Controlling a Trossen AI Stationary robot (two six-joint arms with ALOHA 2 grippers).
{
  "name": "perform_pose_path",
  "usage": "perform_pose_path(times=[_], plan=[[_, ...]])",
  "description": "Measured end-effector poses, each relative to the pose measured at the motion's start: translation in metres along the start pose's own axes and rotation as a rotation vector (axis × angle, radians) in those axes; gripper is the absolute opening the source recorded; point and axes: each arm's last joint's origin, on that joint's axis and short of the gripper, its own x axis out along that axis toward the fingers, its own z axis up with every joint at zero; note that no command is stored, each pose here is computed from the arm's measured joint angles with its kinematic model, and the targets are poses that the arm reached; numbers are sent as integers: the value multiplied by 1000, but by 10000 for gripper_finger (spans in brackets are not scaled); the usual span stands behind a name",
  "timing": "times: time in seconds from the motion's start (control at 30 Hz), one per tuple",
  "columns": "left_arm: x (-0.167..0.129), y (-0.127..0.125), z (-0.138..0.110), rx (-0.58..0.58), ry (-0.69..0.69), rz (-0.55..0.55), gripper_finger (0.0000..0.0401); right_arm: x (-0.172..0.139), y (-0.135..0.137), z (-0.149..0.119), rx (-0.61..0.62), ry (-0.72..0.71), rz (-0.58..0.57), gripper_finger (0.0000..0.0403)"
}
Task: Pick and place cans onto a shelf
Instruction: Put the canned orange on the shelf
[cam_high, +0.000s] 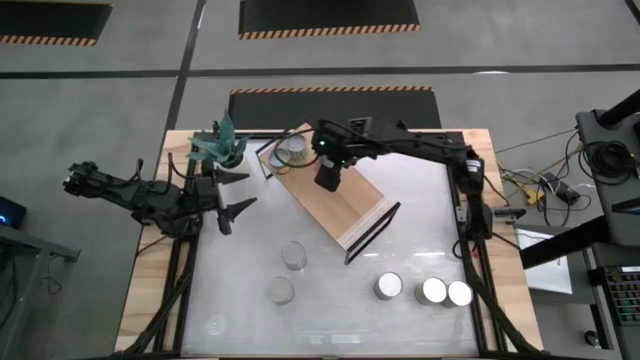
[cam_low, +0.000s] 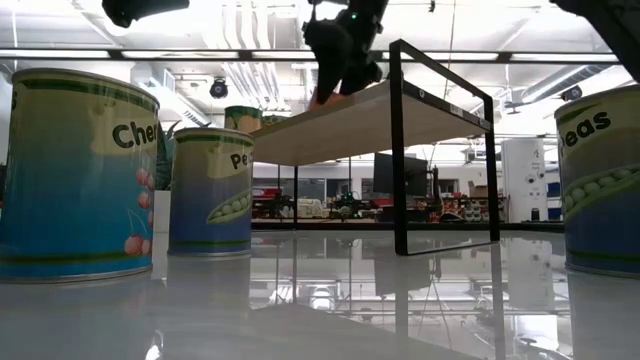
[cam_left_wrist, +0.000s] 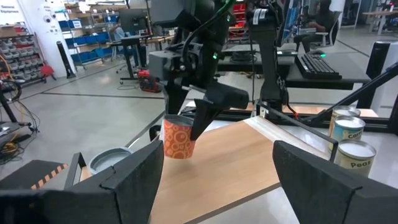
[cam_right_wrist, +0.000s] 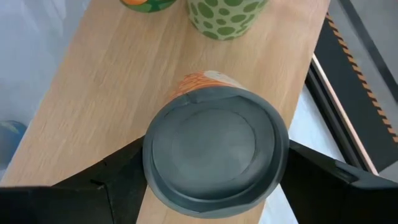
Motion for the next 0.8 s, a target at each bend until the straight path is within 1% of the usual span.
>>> perform_pose_path(times=[0.17, 0.3, 0.37, 0.5, 0.63, 0.7, 0.8], plan=[[0, 0, 0, -2, 2, 0, 283, 5, 0, 2, -3, 8, 3, 327], [0, 0, 0, -5, 2, 0, 283, 3, -1, 2, -7, 12, 4, 332], [0, 0, 0, -5, 3, 0, 283, -3, -2, 1, -5, -1, 5, 331], [0, 0, 0, -5, 3, 0, 283, -25, -5, -1, 0, -42, 11, 327], [0, 0, -1, -4, 4, 0, 283, -45, -5, -7, -13, -53, 17, 326], [0, 0, -1, -2, 6, 0, 283, -50, 0, -10, -39, -56, 25, 320], [0, 0, -1, -1, 8, 0, 283, -52, 9, -15, -67, -27, 34, 281]])
